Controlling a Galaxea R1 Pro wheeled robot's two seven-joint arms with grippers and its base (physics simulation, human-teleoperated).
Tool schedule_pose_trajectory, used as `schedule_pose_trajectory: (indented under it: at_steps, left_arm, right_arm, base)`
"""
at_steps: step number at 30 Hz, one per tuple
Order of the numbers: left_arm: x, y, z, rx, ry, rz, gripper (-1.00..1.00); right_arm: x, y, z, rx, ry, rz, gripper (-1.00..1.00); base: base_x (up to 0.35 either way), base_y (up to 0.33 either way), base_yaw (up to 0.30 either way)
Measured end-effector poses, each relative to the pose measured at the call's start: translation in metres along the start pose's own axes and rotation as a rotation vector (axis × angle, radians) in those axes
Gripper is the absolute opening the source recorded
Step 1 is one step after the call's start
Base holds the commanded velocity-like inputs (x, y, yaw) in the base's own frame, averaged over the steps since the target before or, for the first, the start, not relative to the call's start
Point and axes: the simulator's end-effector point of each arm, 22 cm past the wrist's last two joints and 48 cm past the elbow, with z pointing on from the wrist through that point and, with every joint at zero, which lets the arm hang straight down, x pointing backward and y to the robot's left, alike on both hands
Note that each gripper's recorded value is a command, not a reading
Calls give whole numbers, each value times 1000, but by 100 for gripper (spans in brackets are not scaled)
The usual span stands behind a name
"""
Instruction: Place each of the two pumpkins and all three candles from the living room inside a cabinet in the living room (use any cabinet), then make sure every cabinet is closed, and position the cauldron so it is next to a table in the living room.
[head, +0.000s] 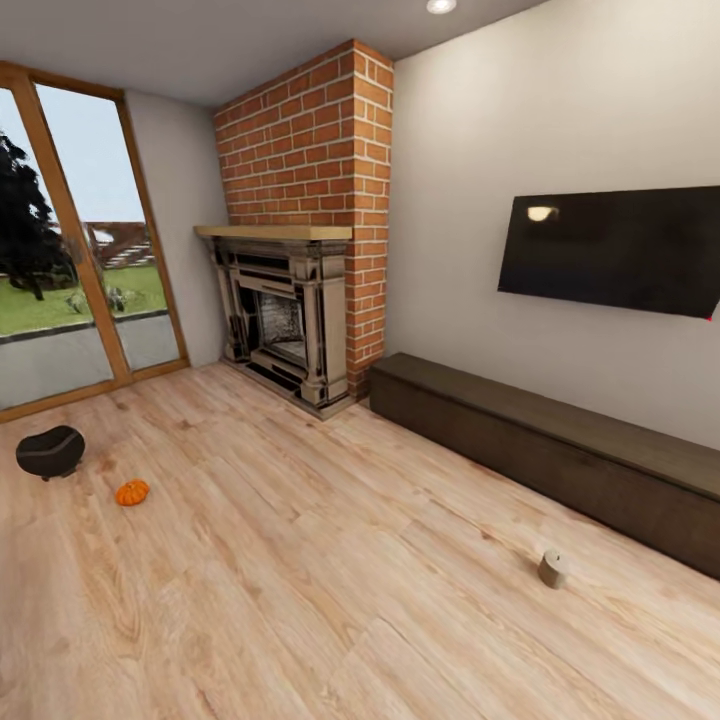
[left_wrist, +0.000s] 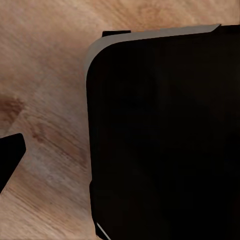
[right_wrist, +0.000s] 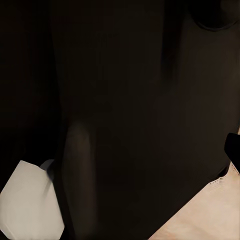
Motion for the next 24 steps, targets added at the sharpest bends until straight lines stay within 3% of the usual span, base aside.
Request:
schedule_pose_trajectory:
  at_steps: [24]
  left_arm:
    - [0, 0, 0, 0, 0, 0, 100]
  right_arm:
    - [-1, -1, 0, 1, -2, 1, 100]
  base:
    - [333, 1, 0]
